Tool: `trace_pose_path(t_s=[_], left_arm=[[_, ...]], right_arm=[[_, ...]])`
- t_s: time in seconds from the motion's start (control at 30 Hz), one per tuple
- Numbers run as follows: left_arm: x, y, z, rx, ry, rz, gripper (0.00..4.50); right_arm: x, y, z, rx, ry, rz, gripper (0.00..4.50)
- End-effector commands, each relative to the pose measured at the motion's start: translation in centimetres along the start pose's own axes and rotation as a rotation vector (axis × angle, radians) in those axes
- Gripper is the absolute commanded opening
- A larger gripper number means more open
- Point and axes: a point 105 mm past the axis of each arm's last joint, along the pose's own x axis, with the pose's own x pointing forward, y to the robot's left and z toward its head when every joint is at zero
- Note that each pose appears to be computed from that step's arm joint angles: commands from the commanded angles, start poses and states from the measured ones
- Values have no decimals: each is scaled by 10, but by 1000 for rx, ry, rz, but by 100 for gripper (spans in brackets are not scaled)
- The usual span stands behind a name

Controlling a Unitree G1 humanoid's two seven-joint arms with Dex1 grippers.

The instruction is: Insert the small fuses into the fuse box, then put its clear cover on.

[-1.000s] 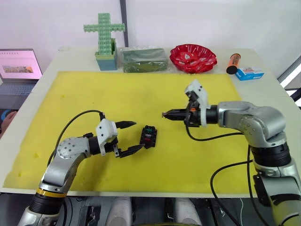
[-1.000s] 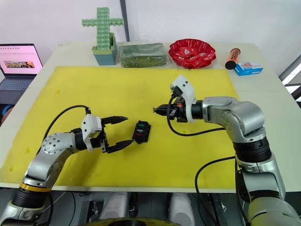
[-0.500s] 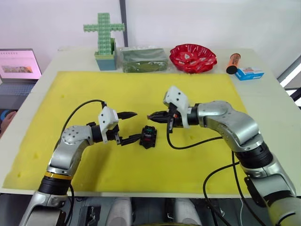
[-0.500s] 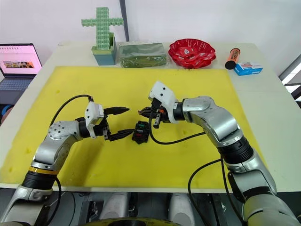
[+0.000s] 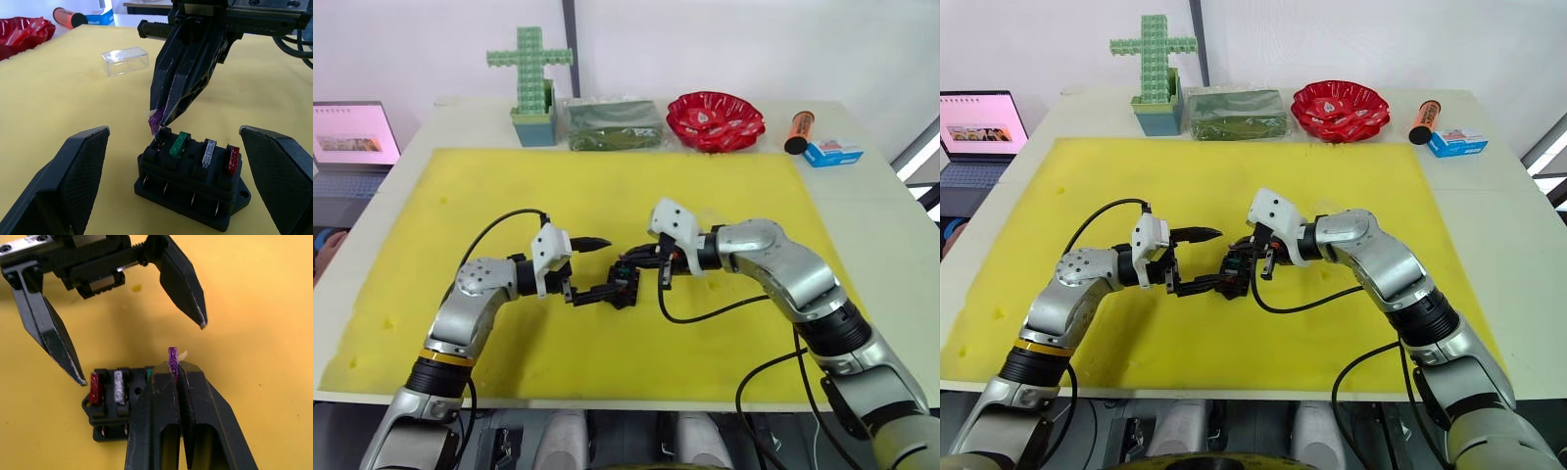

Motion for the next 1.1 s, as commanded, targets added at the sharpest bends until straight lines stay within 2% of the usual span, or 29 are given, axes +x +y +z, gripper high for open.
trace_pose_path(t_s=[0.03,1.1], left_arm=[[1,0,6,27,-5,-6,450],[2,0,7,34,2,4,450]], right_arm=[[-2,-2,8,-37,-26,-9,1],[1,-3,-1,-26,-5,-30,1]])
